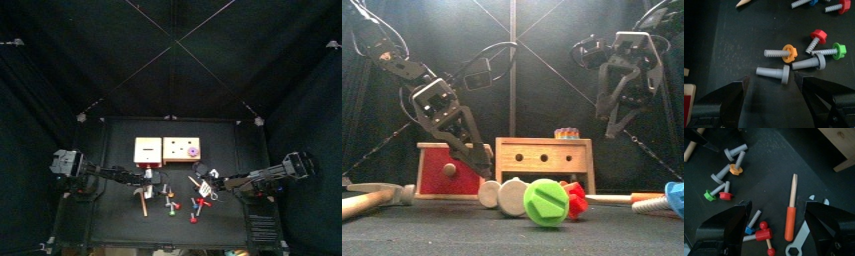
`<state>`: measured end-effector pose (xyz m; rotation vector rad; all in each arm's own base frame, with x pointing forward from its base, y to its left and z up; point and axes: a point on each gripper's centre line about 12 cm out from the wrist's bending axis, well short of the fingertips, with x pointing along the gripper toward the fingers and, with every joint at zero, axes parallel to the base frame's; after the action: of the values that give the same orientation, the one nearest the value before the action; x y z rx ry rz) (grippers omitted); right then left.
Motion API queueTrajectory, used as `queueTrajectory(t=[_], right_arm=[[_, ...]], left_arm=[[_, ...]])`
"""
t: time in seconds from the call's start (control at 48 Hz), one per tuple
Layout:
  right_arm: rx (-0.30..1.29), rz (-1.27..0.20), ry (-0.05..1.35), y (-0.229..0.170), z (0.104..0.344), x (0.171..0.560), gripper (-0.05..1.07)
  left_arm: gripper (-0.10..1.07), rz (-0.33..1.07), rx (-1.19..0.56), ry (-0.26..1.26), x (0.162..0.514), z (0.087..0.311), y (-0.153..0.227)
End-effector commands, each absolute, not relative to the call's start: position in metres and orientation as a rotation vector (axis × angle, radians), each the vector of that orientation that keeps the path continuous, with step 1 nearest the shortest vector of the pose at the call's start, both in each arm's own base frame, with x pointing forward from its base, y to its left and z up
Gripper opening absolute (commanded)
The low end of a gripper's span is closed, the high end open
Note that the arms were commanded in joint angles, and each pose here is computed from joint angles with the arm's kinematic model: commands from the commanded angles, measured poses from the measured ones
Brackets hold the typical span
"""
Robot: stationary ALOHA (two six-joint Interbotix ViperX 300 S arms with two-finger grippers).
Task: Grab nail
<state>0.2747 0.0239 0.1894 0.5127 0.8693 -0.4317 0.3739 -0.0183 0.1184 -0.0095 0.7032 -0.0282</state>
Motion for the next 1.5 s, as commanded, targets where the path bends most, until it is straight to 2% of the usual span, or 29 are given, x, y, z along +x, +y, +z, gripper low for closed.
queueTrajectory(t=[0.0,0.167,0.438,0.729,1.25,1.479], right_arm=[[0.532,-0.421,0.863,0.027,0.192,0.275,1.01],[0.539,-0.425,0.874,0.027,0.189,0.273,1.01],[0.529,-0.433,0.900,0.027,0.179,0.275,1.01],[0.529,-0.430,0.928,0.029,0.166,0.283,1.01],[0.522,-0.430,0.916,0.028,0.169,0.289,1.01],[0.530,-0.455,0.915,0.020,0.167,0.288,1.01]], left_arm=[[1.03,-0.031,-0.004,0.646,0.389,0.134,-0.018],[1.03,-0.027,-0.004,0.640,0.397,0.134,-0.017],[1.03,-0.028,0.013,0.681,0.404,0.117,-0.014],[1.02,-0.020,-0.004,0.657,0.413,0.123,-0.014],[1.02,0.003,-0.044,0.693,0.412,0.110,-0.012],[0.97,0.000,-0.048,0.705,0.414,0.104,-0.015]])
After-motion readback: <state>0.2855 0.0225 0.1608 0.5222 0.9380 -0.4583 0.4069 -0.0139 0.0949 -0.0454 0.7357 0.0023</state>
